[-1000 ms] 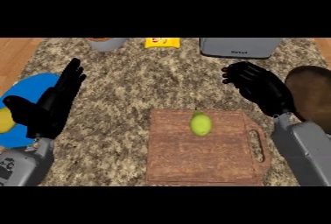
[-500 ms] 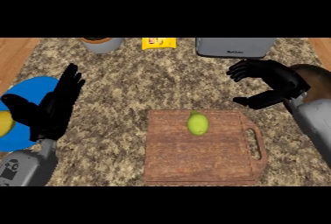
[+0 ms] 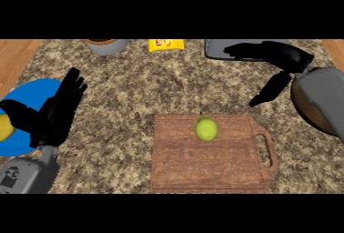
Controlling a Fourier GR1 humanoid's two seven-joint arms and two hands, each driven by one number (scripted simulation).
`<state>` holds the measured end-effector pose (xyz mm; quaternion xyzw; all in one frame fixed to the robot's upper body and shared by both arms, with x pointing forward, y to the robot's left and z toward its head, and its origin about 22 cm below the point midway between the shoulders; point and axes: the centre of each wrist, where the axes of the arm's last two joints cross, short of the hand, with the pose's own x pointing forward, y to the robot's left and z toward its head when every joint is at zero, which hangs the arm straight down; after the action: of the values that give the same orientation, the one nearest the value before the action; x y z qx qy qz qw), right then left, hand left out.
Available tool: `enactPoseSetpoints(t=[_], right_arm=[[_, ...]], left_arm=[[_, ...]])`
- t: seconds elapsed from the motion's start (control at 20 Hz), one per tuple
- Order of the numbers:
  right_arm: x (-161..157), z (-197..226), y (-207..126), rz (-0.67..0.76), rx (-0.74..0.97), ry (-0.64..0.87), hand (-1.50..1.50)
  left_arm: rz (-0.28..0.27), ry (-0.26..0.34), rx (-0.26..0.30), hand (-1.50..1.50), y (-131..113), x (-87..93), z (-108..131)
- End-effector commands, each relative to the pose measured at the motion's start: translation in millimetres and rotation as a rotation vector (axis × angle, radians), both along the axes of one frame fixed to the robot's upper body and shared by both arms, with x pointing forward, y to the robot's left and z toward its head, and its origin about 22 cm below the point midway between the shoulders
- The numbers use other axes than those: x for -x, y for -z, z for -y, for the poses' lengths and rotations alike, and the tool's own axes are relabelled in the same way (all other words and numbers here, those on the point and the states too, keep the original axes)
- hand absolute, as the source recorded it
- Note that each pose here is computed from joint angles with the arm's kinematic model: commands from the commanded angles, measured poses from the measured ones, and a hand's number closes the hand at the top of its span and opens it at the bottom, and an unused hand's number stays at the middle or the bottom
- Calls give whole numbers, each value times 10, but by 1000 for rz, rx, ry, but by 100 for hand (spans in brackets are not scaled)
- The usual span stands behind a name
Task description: Pick the pear from the cutting board and place it in the pan
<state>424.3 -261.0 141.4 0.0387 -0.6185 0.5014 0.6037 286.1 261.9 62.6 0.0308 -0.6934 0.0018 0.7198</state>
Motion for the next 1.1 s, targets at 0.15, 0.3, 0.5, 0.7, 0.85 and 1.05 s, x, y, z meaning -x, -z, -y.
enactPoseSetpoints(t=[0.15,0.3,0.5,0.7,0.85,1.05], right_arm=[[-183,-775,-108,16,301,-195,-150],[-234,-778,13,-1,373,-226,-150],[-247,-1014,-98,-101,542,-374,-150],[-266,-1276,-157,-201,681,-487,-150],[-170,-1368,111,-178,679,-523,-150],[-110,-1450,98,-145,727,-585,-150]], left_arm=[[8,30,11,0,76,-36,127],[11,15,8,0,31,40,97],[0,-3,3,0,3,46,24],[-2,-8,-9,0,97,31,19],[-12,-23,18,0,4,7,29],[-16,-36,3,0,-33,0,-91]])
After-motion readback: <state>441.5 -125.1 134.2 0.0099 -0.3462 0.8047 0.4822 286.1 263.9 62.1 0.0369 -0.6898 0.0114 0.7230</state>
